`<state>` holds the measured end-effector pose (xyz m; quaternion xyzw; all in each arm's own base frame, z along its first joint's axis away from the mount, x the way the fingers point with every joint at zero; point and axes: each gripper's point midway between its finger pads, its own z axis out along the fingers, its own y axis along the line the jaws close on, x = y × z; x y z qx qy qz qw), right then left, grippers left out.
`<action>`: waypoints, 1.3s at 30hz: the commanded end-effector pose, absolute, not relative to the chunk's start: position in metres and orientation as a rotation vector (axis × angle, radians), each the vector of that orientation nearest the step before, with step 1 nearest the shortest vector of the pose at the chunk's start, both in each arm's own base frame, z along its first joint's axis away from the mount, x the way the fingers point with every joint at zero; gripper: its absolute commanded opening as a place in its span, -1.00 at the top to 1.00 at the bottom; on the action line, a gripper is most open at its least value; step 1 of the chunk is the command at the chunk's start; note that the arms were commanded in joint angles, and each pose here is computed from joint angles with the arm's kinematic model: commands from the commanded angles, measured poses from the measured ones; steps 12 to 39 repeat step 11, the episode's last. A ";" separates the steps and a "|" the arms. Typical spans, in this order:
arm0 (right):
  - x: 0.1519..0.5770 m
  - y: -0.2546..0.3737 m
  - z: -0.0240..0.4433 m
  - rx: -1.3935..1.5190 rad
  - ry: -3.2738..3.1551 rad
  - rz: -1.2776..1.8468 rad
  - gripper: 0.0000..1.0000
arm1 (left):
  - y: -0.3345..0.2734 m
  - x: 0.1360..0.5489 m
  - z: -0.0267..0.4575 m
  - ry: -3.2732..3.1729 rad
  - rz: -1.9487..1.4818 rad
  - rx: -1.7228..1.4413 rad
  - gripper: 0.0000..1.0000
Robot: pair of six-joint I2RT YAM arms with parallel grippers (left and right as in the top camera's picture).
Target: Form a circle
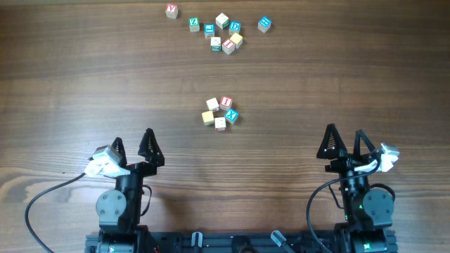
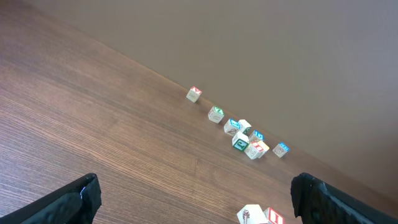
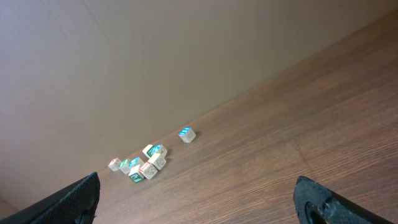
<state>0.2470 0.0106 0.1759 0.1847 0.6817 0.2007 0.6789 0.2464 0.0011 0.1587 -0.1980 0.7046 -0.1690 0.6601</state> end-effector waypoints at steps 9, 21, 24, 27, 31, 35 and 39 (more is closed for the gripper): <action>0.247 0.007 0.179 0.426 1.514 0.442 -0.99 | 0.001 0.246 0.158 1.590 -0.379 -0.447 -1.00; 0.247 0.007 0.179 0.425 1.514 0.441 -0.99 | 0.001 0.246 0.158 1.590 -0.380 -0.447 -1.00; 0.247 0.007 0.179 0.425 1.514 0.441 -0.99 | 0.001 0.246 0.158 1.590 -0.380 -0.447 -1.00; 0.247 0.007 0.179 0.425 1.514 0.441 -0.99 | 0.001 0.246 0.158 1.590 -0.380 -0.447 -1.00; 0.247 0.007 0.179 0.425 1.514 0.441 -0.99 | 0.001 0.246 0.158 1.590 -0.380 -0.447 -1.00; 0.247 0.007 0.179 0.425 1.514 0.441 -0.99 | 0.001 0.246 0.158 1.590 -0.380 -0.447 -1.00; 0.247 0.007 0.179 0.425 1.514 0.441 -0.99 | 0.001 0.246 0.158 1.590 -0.380 -0.447 -1.00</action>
